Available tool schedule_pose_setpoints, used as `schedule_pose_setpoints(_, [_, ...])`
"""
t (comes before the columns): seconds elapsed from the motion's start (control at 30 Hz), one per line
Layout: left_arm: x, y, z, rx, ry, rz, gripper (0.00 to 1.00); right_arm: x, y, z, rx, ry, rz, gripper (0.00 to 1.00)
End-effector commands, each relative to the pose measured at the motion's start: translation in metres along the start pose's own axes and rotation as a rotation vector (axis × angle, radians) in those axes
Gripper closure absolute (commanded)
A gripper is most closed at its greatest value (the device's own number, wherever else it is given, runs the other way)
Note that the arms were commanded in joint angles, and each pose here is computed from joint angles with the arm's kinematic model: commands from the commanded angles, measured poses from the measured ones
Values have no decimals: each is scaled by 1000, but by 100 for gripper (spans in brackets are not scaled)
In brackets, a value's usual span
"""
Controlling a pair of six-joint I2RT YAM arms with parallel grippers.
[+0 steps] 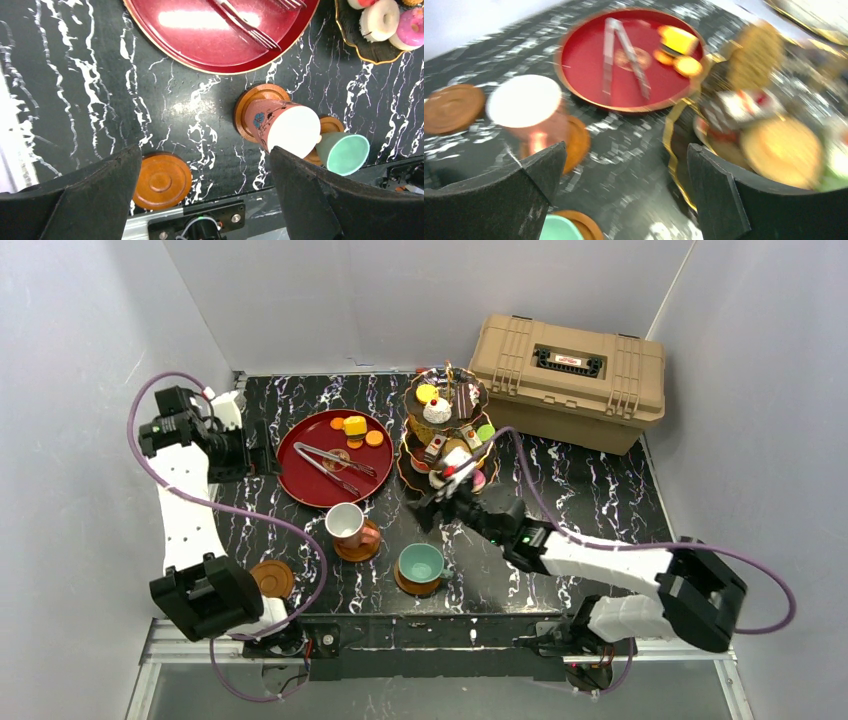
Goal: Serve the afternoon tea
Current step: Reset both arms
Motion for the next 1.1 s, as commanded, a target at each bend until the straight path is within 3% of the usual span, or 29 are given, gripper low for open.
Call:
schedule_pose_setpoints(0.0, [9, -35, 1, -151, -42, -21, 2, -76, 49, -21, 27, -128, -490, 2])
schedule_pose_setpoints(0.23, [22, -76, 3, -356, -115, -1, 2, -158, 122, -26, -110, -193, -1005, 2])
schedule_pose_setpoints(0.37, [22, -93, 6, -538, -166, -8, 2, -193, 156, -36, -67, -94, -1273, 2])
schedule_pose_setpoints(0.47, [24, -114, -1, -567, -125, -40, 2, -217, 173, -47, -41, -115, -1386, 2])
schedule_pose_setpoints(0.7, [31, -154, -21, -496, -40, -102, 2, -249, 200, -66, -123, -222, -1488, 2])
schedule_pose_setpoints(1.07, [31, -177, -37, -689, -3, -44, 2, -266, 198, -79, -116, -162, -1450, 2])
Point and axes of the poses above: each gripper's point midway between its finger pads, its own y axis back along the fingers, its own x axis along the line the jaws close on, z = x × y, the point moved 7 cm from there along y, back along the fingers, and after that the axes turned 9 degrees about -y, right-handed, at the moved point
